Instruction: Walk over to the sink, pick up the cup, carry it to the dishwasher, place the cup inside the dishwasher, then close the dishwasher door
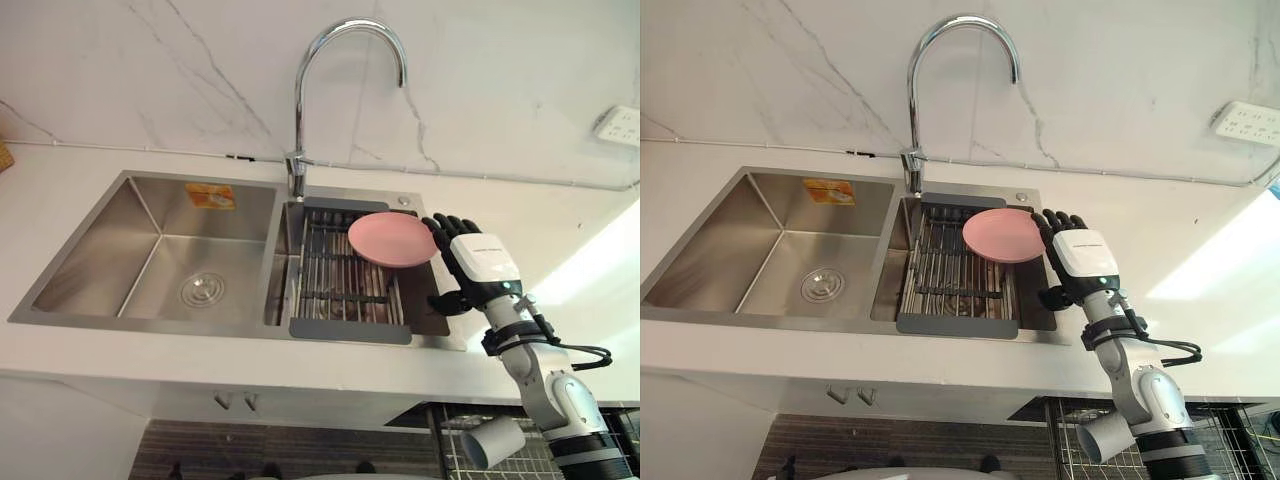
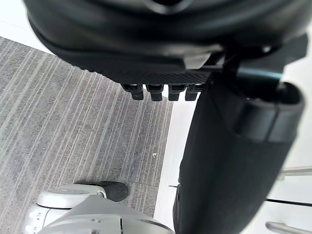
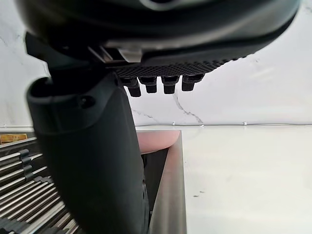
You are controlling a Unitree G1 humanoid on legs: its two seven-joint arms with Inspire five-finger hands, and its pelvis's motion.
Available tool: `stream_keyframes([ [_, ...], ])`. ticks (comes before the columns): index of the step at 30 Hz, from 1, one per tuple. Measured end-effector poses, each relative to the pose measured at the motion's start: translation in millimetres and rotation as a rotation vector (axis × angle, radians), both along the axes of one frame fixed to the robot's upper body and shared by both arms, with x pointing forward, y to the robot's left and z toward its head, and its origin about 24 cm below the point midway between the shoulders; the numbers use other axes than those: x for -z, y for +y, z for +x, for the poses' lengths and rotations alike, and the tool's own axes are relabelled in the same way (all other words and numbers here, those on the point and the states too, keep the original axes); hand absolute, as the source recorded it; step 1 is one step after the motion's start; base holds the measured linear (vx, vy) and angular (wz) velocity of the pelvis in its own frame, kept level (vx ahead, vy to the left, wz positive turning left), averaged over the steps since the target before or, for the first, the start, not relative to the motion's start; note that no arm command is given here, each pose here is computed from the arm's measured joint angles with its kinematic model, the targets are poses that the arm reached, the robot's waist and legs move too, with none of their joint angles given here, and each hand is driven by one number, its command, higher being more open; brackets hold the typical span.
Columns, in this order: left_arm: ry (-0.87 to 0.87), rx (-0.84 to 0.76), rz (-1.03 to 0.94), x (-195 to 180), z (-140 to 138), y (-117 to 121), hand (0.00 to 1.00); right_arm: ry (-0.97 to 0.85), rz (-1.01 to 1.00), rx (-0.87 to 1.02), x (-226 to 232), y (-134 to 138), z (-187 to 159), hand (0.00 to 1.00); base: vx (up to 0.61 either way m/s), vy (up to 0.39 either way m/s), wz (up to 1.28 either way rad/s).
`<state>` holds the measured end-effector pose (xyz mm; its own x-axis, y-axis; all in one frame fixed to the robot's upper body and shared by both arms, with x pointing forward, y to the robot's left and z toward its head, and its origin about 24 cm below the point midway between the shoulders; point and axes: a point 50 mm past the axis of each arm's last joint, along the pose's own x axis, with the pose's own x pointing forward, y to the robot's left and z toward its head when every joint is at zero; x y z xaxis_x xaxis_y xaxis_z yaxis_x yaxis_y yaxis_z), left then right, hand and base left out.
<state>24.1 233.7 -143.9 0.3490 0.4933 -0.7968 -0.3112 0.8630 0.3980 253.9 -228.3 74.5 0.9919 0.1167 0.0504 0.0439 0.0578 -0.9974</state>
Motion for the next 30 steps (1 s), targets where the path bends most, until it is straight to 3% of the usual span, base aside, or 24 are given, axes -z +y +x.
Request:
stream_keyframes([
  [14,0.003,0.011,-0.019,1,1,-4,1.00,-0.073,-0.118,-0.017,14,8,18,1.00,-0.03,-0.015,0.06],
  [15,0.002,0.012,-0.020,2,1,-5,1.00,-0.091,-0.137,-0.022,15,9,19,0.00,-0.05,-0.018,0.05],
  [30,-0.009,0.048,-0.079,1,39,-4,1.00,-0.223,-0.290,-0.097,13,31,47,0.00,-0.02,-0.011,0.00],
])
